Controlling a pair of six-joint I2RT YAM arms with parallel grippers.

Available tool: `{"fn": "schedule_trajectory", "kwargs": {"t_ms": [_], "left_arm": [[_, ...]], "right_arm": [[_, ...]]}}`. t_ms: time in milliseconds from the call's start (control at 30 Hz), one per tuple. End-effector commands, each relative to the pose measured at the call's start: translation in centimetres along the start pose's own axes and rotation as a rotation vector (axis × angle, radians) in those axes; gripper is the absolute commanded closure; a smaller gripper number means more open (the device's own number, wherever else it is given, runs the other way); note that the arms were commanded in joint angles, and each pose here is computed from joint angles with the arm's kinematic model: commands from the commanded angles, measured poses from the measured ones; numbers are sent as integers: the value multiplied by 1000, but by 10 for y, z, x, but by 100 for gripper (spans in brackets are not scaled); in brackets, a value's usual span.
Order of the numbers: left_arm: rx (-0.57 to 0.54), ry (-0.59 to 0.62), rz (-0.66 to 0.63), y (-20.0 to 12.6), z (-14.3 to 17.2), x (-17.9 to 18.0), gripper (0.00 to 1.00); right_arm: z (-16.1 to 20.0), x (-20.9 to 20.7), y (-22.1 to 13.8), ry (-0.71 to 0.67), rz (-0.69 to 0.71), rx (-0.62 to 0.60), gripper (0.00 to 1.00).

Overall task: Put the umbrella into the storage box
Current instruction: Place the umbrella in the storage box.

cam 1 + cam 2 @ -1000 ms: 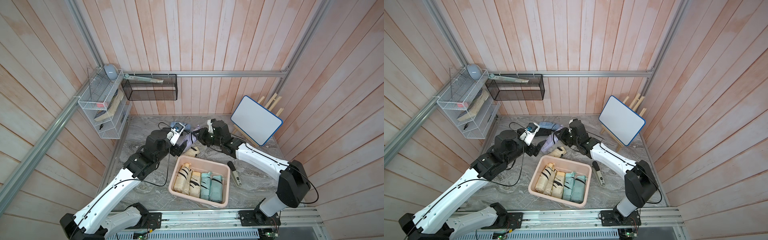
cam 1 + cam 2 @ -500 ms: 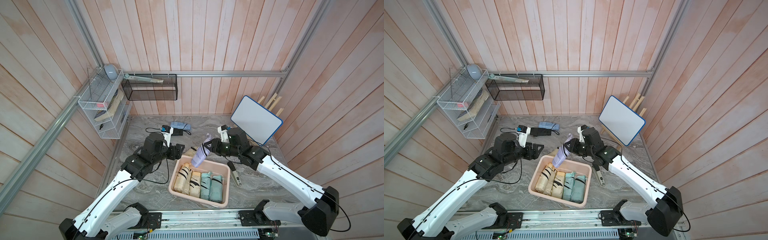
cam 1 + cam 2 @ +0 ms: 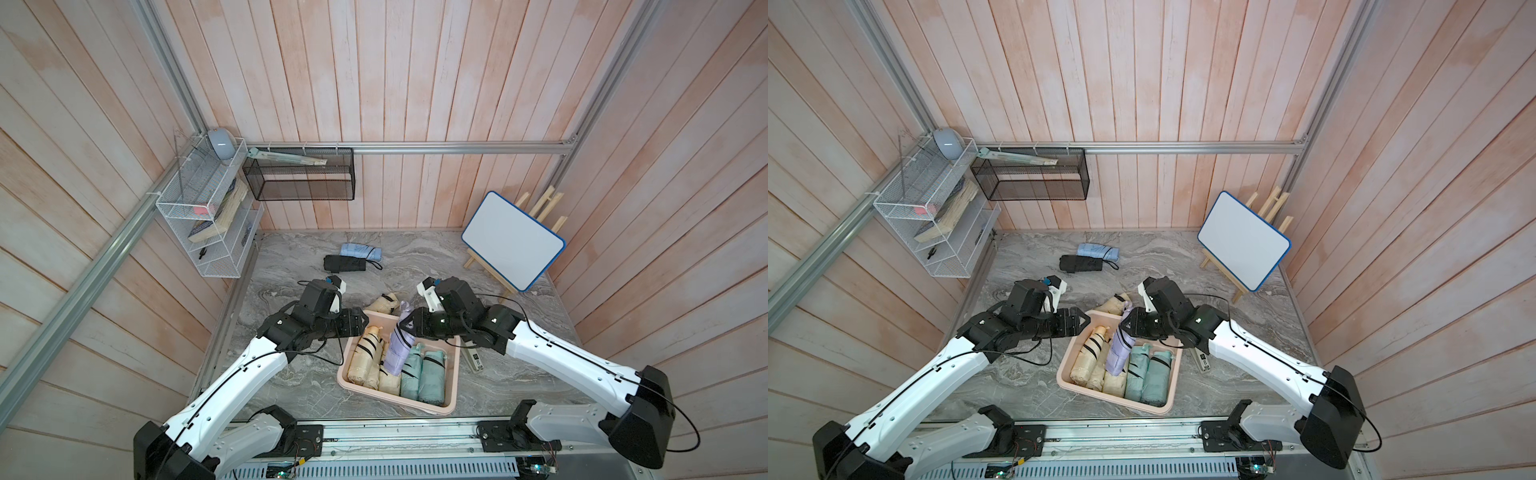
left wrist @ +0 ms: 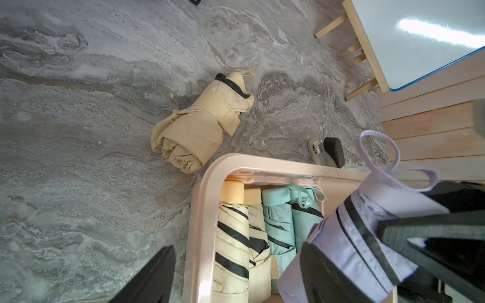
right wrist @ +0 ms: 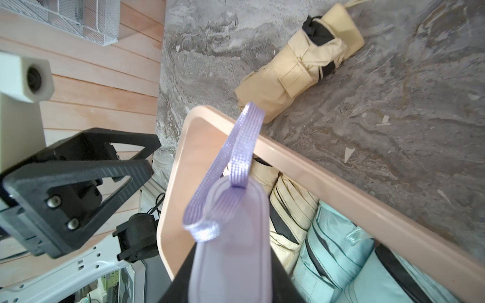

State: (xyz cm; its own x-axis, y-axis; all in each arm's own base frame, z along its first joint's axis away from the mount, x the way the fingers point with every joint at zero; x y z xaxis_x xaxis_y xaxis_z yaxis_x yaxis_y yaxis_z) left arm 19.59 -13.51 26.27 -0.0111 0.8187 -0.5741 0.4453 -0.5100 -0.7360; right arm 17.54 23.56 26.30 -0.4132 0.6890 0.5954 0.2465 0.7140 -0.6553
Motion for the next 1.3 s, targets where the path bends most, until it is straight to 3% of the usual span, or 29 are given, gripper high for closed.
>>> {"fn": "schedule_trajectory", "kwargs": {"t_ms": [0, 433, 567, 1033, 1267], "left_arm": [[19, -25, 14, 2, 2, 2, 21], [28, -48, -40, 14, 8, 15, 29], [24, -55, -40, 16, 7, 15, 29], [17, -48, -54, 18, 3, 13, 29], [13, -42, -63, 19, 1, 13, 29]], "right_arm": [[3, 6, 9, -14, -22, -22, 85], [23, 2, 51, 6, -59, 2, 84], [30, -6, 64, 6, -12, 33, 79], [35, -19, 61, -45, 270, 31, 39], [27, -7, 31, -96, 354, -6, 34]]}}
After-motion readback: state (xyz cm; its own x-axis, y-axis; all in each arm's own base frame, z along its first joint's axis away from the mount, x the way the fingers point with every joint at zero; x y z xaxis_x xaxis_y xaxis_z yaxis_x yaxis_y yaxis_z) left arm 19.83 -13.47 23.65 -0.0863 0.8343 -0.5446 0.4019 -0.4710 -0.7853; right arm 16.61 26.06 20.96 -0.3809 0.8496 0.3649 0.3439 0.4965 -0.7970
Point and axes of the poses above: each gripper's point midway between its finger pads, its own y axis out along the fingers, its own x axis along the line the jaws close on, z = x × y, the point moved 10 cm from there along -y, back along the fingers, and after that the axes turned 13 degrees about -y, right-handed, at the moved point
